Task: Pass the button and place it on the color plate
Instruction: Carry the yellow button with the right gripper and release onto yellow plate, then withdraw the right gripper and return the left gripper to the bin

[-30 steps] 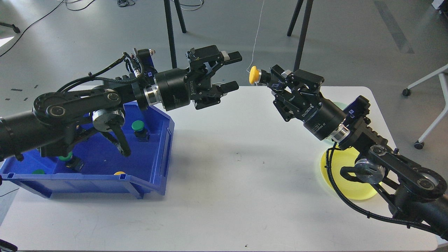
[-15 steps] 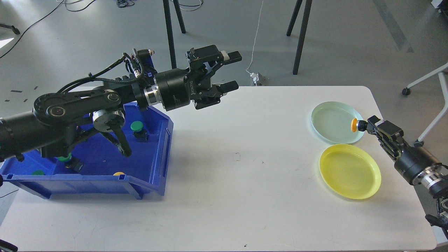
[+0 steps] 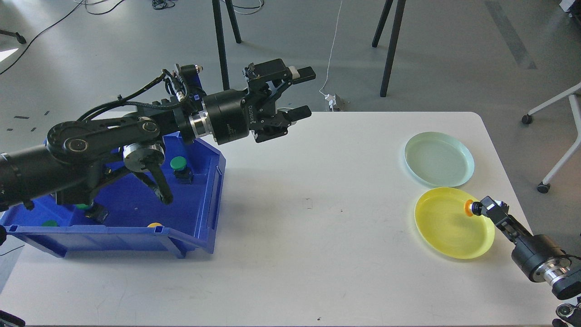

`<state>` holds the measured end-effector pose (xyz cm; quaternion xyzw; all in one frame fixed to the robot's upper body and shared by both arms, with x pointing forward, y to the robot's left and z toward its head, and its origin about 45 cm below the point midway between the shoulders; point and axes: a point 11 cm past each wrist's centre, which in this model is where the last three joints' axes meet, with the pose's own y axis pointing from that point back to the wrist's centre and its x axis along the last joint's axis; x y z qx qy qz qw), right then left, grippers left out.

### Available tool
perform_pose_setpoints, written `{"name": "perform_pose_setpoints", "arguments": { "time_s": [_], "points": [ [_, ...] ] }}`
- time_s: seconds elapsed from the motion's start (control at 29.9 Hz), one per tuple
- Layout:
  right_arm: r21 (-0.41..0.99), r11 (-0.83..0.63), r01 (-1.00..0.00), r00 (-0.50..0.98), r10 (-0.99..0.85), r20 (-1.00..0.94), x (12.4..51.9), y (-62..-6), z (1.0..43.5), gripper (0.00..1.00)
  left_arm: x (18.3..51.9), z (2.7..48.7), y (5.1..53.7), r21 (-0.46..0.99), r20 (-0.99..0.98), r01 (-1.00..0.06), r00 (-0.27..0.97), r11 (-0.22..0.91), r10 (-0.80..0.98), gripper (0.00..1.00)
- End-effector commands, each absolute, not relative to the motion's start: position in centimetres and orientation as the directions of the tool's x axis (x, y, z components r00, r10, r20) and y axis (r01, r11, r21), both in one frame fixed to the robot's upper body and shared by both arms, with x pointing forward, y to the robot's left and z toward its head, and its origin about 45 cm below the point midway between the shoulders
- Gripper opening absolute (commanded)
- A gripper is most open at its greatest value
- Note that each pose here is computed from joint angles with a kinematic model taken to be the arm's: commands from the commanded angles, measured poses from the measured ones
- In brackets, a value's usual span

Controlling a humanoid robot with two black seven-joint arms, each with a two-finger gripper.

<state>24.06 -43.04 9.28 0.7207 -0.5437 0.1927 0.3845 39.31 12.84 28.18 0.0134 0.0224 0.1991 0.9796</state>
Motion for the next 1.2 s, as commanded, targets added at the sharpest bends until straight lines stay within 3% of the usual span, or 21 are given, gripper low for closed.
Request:
{"name": "perform_pose_setpoints", "arguments": {
  "time_s": [0.0, 0.37, 0.5, 0.57, 0.6, 0.7, 0.9, 1.04, 1.17],
  "points": [
    [0.347, -0.115, -0.931, 0.336, -0.64, 0.691, 24.0, -42.7, 9.0, 0.31, 39.3, 28.2, 12.8, 0.035, -0.038, -0.39, 0.92, 0.92, 0.391, 0.89],
    [0.351, -0.106, -0.93, 0.33, -0.662, 0.673, 24.1, -41.9, 7.7, 0.46, 39.3, 28.2, 12.8, 0.033, -0.038, -0.39, 0.919, 0.92, 0.391, 0.89],
    [0.326, -0.098, -0.94, 0.304, -0.675, 0.672, 24.8, -41.8, 8.3, 0.71, 39.3, 28.2, 12.8, 0.035, -0.038, -0.39, 0.92, 0.92, 0.391, 0.89],
    [0.315, -0.102, -0.944, 0.296, -0.684, 0.667, 25.2, -41.6, 8.6, 0.95, 39.3, 28.2, 12.8, 0.035, -0.038, -0.39, 0.92, 0.92, 0.391, 0.89],
    [0.309, -0.104, -0.945, 0.293, -0.687, 0.665, 25.4, -41.4, 8.8, 0.97, 39.3, 28.2, 12.8, 0.035, -0.038, -0.39, 0.92, 0.92, 0.391, 0.89],
    [0.268, -0.13, -0.955, 0.277, -0.716, 0.64, 26.3, -39.8, 9.6, 0.97, 39.3, 28.2, 12.8, 0.033, -0.038, -0.39, 0.919, 0.92, 0.391, 0.89],
    [0.101, -0.095, -0.99, 0.131, -0.883, 0.45, 30.2, -37.9, 15.4, 0.97, 39.6, 28.2, 13.0, 0.031, -0.037, -0.412, 0.91, 0.911, 0.413, 0.89],
    [-0.027, -0.162, -0.986, 0.153, -0.966, 0.207, 34.1, -36.6, 21.7, 0.97, 41.4, 28.1, 14.8, 0.035, 0.064, -0.575, 0.818, 0.818, 0.572, 0.9],
    [-0.177, -0.263, -0.948, 0.269, -0.963, -0.009, 36.8, -35.7, 27.5, 0.97, 42.1, 29.3, 17.7, 0.036, 0.149, -0.648, 0.756, 0.761, 0.637, 0.92]
  ]
}}
